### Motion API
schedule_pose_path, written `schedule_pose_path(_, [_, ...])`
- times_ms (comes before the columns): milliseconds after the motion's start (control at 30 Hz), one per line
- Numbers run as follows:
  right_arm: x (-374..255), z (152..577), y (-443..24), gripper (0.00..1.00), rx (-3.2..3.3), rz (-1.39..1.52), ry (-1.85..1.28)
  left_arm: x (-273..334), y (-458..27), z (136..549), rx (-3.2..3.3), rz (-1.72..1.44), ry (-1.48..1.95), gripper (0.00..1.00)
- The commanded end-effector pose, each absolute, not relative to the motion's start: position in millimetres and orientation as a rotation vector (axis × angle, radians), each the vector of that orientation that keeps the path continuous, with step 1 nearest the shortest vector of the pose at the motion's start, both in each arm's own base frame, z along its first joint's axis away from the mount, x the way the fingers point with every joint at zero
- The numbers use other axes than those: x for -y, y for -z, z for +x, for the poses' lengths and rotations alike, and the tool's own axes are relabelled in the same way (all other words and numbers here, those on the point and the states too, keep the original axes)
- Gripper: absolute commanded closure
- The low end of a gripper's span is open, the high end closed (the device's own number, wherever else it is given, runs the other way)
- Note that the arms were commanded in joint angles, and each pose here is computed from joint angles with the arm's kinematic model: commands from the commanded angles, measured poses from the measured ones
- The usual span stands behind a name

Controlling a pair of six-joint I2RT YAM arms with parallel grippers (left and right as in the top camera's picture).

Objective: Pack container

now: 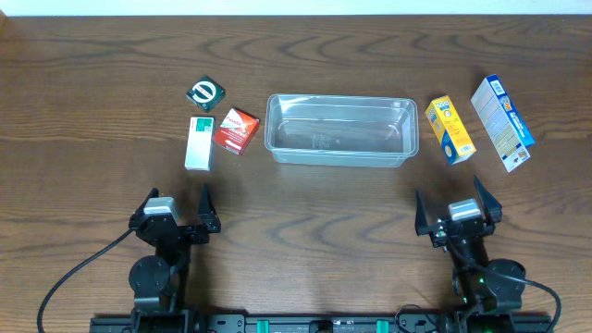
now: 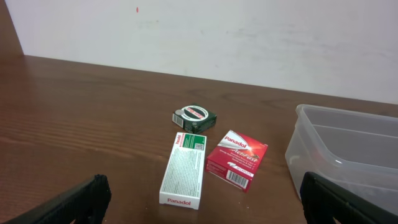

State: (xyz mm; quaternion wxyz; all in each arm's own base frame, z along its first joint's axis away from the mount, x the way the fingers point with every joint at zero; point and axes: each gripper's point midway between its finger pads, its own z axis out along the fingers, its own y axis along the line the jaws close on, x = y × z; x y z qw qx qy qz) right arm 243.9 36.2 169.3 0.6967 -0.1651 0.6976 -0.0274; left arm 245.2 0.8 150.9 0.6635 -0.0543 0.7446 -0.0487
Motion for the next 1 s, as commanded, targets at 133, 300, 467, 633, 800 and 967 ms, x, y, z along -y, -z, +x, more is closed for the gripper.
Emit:
schedule_pose_path(133, [-42.4,241.7,-178.7,0.01,-1.549,-0.305,-0.057,-1.9,-134.6,244.4,-1.731,-0.125,0.1,0.02])
schedule_pose_path(300, [-41.6,242.3,-217.7,0.01,-1.538,-0.297,-0.056,-1.9,-134.5,244.4,-1.732,-0.125,0.1,0.02])
schedule_pose_path(467, [-38.5,260.4,-248.8,0.01,-1.643,-0.297,-0.053,-1.8,-134.6,244.4,-1.731,-0.125,0.101,0.02])
schedule_pose_path(633, [-43.0,291.6,-269.6,0.01,-1.835,-0.322,-0.112,-1.9,-134.5,244.4,-1.732,-0.125,0.1,0.02])
schedule_pose_path(800, [-44.8,326.9,-291.6,0.01,-2.077,-0.353,-0.172,-1.9,-134.5,244.4,-1.732,-0.125,0.1,0.02])
schedule_pose_path(967, [-52.8,350.6,-300.4,0.01,-2.253,-0.542,-0.211,-1.9,-134.6,244.4,-1.731,-0.125,0.1,0.02])
